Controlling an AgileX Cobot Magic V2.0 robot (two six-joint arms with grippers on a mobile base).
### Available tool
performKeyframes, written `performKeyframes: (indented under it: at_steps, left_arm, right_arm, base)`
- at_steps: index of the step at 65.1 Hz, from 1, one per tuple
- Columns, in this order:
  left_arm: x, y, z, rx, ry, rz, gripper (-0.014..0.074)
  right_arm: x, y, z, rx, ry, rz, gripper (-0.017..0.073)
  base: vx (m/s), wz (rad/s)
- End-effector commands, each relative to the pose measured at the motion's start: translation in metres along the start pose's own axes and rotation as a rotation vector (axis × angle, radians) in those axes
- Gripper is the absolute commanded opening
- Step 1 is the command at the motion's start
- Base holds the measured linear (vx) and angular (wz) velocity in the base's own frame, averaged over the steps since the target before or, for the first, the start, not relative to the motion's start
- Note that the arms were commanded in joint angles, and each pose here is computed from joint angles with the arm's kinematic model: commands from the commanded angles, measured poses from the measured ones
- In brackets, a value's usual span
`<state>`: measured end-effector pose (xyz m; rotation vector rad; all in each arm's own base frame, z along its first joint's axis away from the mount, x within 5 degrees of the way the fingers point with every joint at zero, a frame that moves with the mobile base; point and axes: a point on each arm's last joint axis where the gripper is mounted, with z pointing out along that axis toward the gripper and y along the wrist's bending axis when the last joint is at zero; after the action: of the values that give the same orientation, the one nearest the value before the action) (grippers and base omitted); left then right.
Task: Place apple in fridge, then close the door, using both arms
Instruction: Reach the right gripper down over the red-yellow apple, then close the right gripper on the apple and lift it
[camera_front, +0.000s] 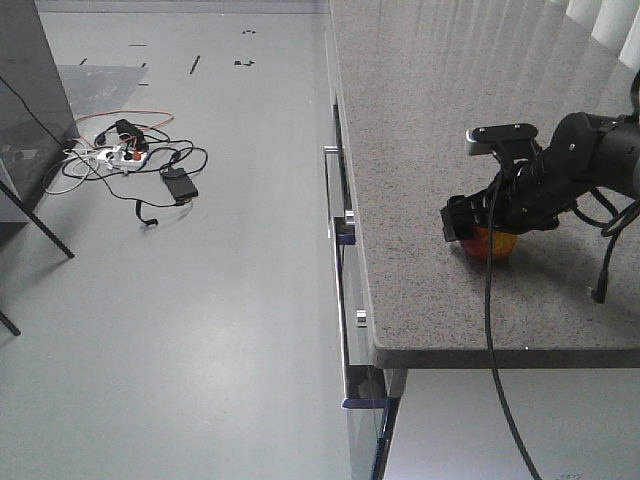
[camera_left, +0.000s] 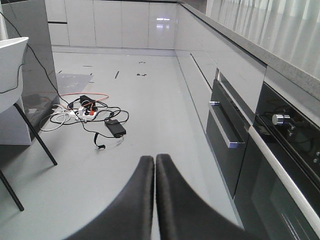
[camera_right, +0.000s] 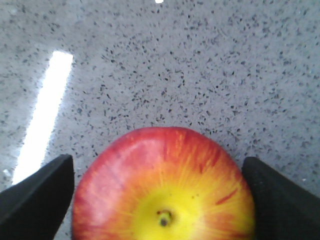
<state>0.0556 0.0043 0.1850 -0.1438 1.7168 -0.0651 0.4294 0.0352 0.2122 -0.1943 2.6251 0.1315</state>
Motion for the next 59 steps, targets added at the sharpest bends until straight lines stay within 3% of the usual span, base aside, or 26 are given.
performKeyframes:
  at_steps: [1,21,30,44,59]
  left_arm:
    - [-0.013,-0.003,-0.003,0.031,-0.101,-0.001,-0.0007]
    - [-0.013,-0.003,-0.003,0.031,-0.101,-0.001,-0.0007]
    - [-0.013,-0.003,-0.003,0.031,-0.101,-0.001,-0.0007]
    - [-0.013,-0.003,-0.003,0.031,-0.101,-0.001,-0.0007]
    - [-0.013,-0.003,-0.003,0.031,-0.101,-0.001,-0.0007]
  right_arm:
    - [-0.016,-0.001,-0.028,0.021,-0.101,-0.005,0.0610]
    - [-0.014,-0.001,-0.029,0.028,-0.074,-0.006,0.0383]
    - [-0.020,0.001,-0.052,0.024,-0.139,-0.005,0.0271]
    - [-0.029,0.012,-0.150,0.021,-0.376,-0.024,0.0202]
    - [-0.003,0.028,-0.275,0.019,-0.630,-0.047,0.0203]
  base:
    - [0.00,0.00]
    - [0.00,0.00]
    - [0.00,0.00]
    - [0.00,0.00]
    - [0.00,0.00]
